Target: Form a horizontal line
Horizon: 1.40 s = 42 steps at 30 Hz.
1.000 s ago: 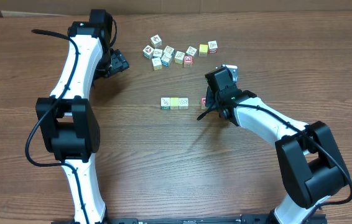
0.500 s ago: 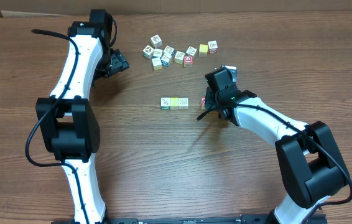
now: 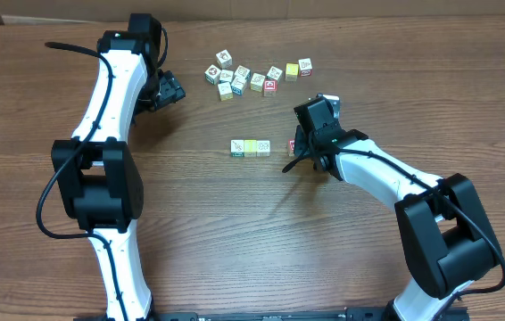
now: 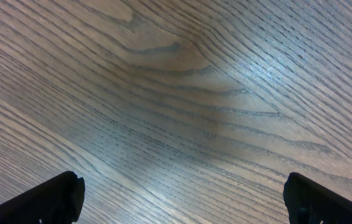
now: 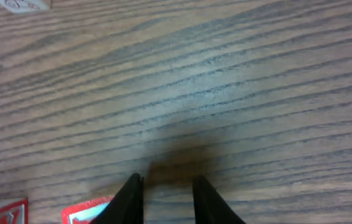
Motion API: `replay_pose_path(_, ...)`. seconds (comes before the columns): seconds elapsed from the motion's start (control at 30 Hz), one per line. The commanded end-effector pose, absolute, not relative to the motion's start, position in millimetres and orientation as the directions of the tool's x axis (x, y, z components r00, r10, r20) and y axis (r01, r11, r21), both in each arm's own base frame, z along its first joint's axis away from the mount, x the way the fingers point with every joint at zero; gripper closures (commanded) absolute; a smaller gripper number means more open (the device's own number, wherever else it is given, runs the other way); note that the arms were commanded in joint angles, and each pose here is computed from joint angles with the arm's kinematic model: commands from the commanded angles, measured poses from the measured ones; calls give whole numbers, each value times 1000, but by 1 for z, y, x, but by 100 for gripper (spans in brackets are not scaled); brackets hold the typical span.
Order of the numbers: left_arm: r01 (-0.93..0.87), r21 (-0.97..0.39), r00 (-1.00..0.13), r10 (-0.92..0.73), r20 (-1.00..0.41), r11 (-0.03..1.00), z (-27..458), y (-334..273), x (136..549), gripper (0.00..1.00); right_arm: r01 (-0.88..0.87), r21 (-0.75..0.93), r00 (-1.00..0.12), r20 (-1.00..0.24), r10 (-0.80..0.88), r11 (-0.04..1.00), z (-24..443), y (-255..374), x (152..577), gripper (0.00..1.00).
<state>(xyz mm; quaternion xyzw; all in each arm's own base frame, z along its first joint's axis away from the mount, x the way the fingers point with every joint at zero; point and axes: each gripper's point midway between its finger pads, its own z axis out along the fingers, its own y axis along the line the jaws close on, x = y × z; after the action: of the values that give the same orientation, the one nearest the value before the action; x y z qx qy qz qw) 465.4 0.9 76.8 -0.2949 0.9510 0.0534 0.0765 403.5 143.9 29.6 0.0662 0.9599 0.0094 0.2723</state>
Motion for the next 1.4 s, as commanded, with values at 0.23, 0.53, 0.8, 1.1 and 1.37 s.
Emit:
replay_pose_path(0.23,-560,56,-819,-543,-186,826,77,0,470,0,114,55,-867,-483,126,992,21,143,392,80)
replay_pose_path(0.53,-560,56,-819,-543,-186,826,77,0,470,0,44,66,-876,-476,71,997,20,150,391,80)
replay_pose_path(0.8,-560,56,-819,-543,-186,826,77,0,470,0,-47,83,-880,-474,-1,995,20,161,390,80)
replay_pose_path(1.1,-560,56,-819,-543,-185,826,77,0,470,0,-50,83,-880,-474,-5,995,20,161,390,80)
replay_pose_path(1.37,-560,56,-819,-543,-186,826,77,0,470,0,-47,85,-880,-475,-1,995,20,161,390,80)
